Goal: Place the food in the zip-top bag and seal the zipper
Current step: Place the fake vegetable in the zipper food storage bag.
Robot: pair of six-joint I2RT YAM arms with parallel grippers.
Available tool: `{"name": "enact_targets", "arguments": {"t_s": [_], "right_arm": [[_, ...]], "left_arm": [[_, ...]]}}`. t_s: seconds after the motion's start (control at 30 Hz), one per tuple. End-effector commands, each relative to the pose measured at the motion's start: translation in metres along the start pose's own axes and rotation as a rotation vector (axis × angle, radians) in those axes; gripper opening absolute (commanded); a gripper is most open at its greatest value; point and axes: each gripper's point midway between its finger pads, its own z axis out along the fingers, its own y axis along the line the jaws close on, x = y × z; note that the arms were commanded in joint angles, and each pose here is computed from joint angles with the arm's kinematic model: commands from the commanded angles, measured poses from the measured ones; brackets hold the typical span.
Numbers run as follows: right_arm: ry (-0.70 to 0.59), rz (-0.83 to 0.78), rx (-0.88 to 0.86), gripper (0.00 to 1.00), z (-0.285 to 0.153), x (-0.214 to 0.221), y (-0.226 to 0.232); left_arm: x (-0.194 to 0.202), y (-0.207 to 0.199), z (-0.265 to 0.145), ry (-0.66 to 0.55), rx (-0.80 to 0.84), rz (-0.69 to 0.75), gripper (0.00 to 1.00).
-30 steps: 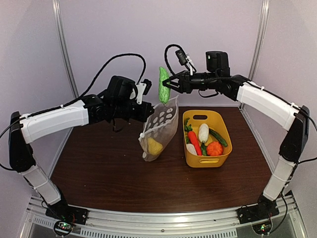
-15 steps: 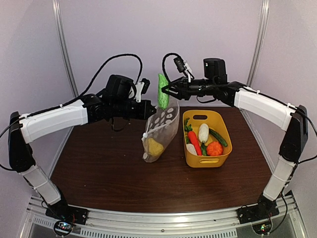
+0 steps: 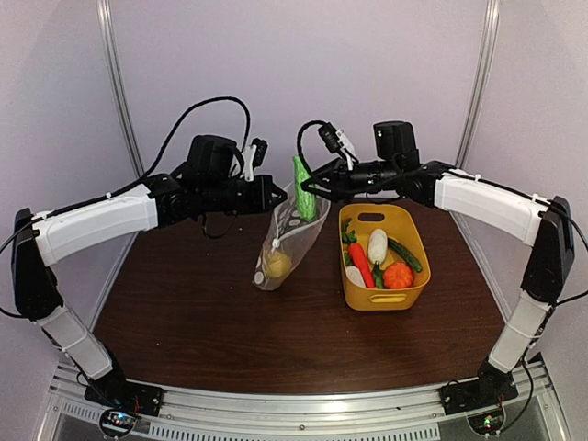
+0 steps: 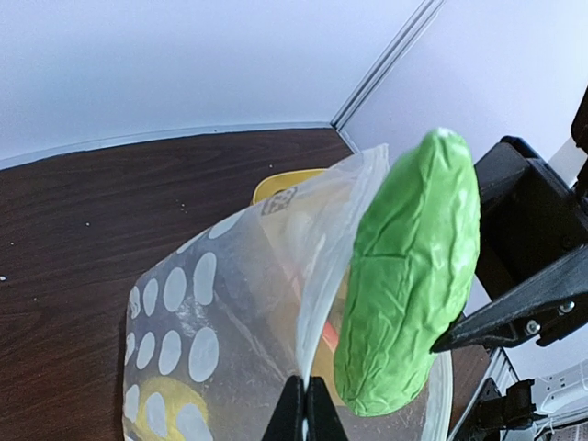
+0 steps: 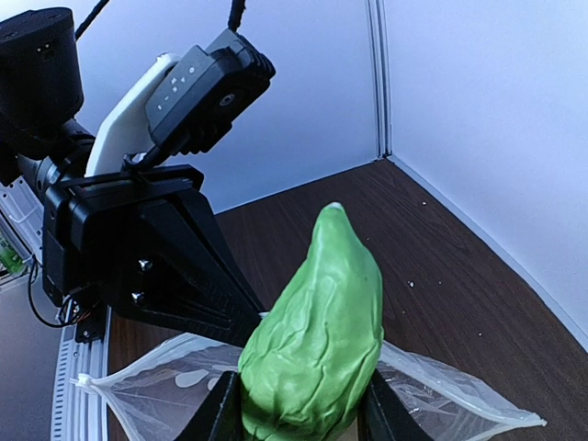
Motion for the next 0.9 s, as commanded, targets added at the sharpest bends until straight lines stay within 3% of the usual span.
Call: {"name": "enact_targets", "arguments": {"t_s": [0.0,0.23,0.5,0.7,0.87], "right_arm": [[0.021,-0.055,0.011,0.31,-0.007,-0.001,0.013],[0.059,-0.054,-0.007,0.34,-0.005,0.011,0.029],[0.087,-0.067,-0.007,0.48,-0.007,0.015,0.035],[0.096,-0.078,0.019,0.66,-0.017,0.007,0.036],[0.078,-0.083,0.024,0.68,-0.026,-0.012,0.041]], "left_arm": [[-0.019,-0.007,-0.013,-0.081,0.032,-0.013,0.0],[-0.022,-0.002,-0.018,-0.114,0.018,-0.024,0.0],[-0.019,0.002,-0.016,-0.115,0.003,-0.021,0.0],[-0.014,0.008,-0.016,-0.108,-0.023,-0.009,0.0],[-0.009,0.011,-0.013,-0.096,-0.027,-0.004,0.0]]}}
